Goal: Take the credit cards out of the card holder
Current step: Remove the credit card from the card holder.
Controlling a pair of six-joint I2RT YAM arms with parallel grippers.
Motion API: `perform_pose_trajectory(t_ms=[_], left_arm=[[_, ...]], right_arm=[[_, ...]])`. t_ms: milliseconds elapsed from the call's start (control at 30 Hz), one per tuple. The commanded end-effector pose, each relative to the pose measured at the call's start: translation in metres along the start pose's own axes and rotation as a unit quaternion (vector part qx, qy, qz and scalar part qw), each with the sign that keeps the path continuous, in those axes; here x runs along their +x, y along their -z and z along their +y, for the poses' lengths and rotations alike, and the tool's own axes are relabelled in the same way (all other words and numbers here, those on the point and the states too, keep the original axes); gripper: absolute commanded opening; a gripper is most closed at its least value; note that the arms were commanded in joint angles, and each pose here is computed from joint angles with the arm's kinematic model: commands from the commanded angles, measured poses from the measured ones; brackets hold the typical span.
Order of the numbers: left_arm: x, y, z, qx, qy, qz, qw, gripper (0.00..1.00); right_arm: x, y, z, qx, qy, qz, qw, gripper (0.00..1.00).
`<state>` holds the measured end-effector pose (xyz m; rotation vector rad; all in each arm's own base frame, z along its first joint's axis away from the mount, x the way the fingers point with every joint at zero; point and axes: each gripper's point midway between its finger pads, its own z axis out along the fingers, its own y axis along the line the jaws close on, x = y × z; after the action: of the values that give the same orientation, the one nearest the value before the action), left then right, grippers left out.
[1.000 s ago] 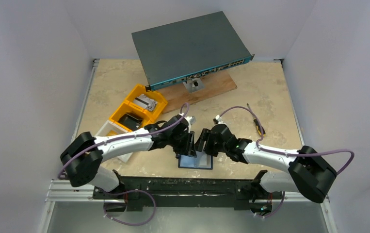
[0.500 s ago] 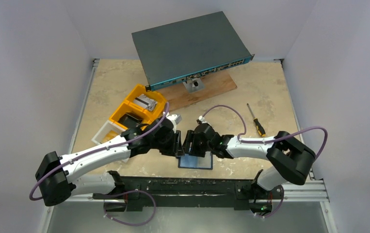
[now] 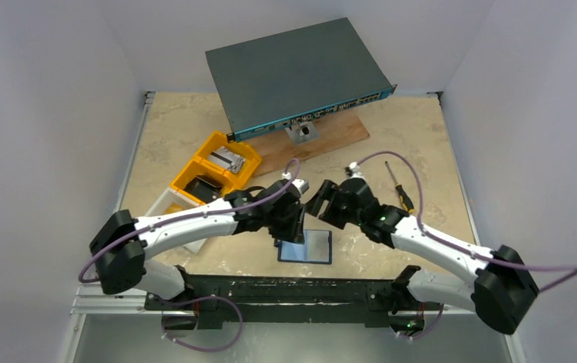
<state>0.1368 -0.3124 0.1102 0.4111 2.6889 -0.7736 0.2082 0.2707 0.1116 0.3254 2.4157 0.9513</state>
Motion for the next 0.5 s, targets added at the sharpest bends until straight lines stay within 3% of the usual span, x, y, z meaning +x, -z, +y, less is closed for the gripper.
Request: perform_pose_trajectory(t_ms=[0,200,467], left_arm=[[-0.021,-0.017,-0.02,-0.025,-0.05,-0.012,0.998,0.33],[-0.025,-0.057,-0.031,-0.073,-0.096,0.015,0.993,0.42],[-0.014,-0.086,-0.024,-0.126,-0.139,0.05,0.981,0.5]], right_arm=[[-0.022,0.022,-0.076,0.099,-0.035,-0.046,0.993,0.71],[-0.026,0.05,-0.123,0.157,-0.073,-0.08,0.982,0.82],[-0.02,0.056,-0.134,0.158,-0.089,-0.081,0.98,0.83]])
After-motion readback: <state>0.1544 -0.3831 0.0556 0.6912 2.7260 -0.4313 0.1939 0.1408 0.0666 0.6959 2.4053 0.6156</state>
